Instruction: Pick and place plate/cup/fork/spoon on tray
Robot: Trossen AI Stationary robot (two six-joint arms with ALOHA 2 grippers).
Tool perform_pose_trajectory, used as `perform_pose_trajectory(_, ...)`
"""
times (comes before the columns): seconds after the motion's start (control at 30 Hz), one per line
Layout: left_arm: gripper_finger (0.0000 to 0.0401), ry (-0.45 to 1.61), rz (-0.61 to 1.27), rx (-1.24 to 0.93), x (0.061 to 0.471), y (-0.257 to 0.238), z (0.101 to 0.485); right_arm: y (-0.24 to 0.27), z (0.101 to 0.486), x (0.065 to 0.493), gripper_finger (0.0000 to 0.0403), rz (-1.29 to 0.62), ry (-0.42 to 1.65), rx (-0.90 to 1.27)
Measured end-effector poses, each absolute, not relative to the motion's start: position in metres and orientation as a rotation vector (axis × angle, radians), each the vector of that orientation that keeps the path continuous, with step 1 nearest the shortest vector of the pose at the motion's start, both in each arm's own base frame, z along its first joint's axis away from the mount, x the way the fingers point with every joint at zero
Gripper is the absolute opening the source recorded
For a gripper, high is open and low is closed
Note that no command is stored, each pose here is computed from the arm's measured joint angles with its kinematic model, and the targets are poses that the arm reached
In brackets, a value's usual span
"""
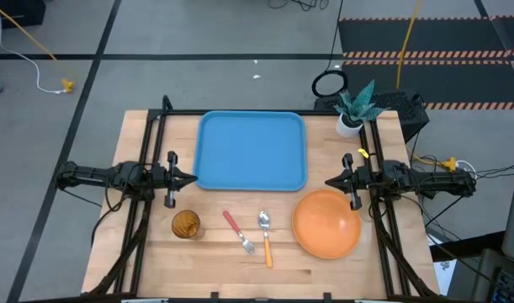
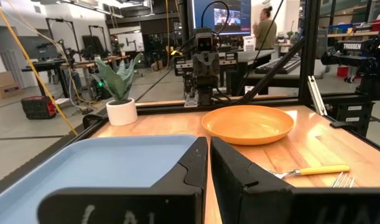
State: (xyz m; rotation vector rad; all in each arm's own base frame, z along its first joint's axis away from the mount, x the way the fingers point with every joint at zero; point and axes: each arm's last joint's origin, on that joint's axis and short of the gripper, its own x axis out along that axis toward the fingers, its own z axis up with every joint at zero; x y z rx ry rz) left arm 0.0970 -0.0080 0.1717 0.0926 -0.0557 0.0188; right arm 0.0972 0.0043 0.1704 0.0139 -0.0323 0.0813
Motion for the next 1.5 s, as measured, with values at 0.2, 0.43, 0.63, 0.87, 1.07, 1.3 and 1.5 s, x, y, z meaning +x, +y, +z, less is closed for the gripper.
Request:
perform_pose_trajectory(0.2, 0.0024, -0.112, 0.022, 0.102, 0.097, -0.008, 0.177, 0.004, 0.17, 0.097, 0.0, 0.081, -0.032, 0.014)
perform_pose_trajectory(0.43, 0.0024, -0.35, -0.057, 0.079, 0.091, -0.01, 0.199, 0.004, 0.17, 0.097, 0.0, 0.081, -0.032, 0.014)
perform_pose_trajectory(0.63, 0.0022, -0.424, -0.057, 0.078, 0.086, -0.01, 0.22, 0.004, 0.17, 0.097, 0.0, 0.081, -0.033, 0.014)
perform_pose_trajectory(0.87, 0.0005, -0.419, -0.077, 0.069, 0.083, -0.01, 0.262, 0.004, 0.17, 0.097, 0.0, 0.081, -0.032, 0.014)
perform_pose_trajectory(1.07, 0.0003, -0.344, -0.174, 0.089, 0.084, -0.013, 0.311, 0.004, 0.17, 0.097, 0.0, 0.081, -0.033, 0.009)
perform_pose_trajectory(1.3, 0.0002, -0.213, -0.251, 0.095, 0.088, -0.015, 0.363, 0.004, 0.176, 0.097, 0.0, 0.081, -0.089, 0.006)
perform_pose_trajectory(1.5, 0.0001, -0.076, -0.258, 0.091, 0.091, -0.015, 0.398, 0.004, 0.176, 0.097, 0.0, 0.081, -0.089, 0.019)
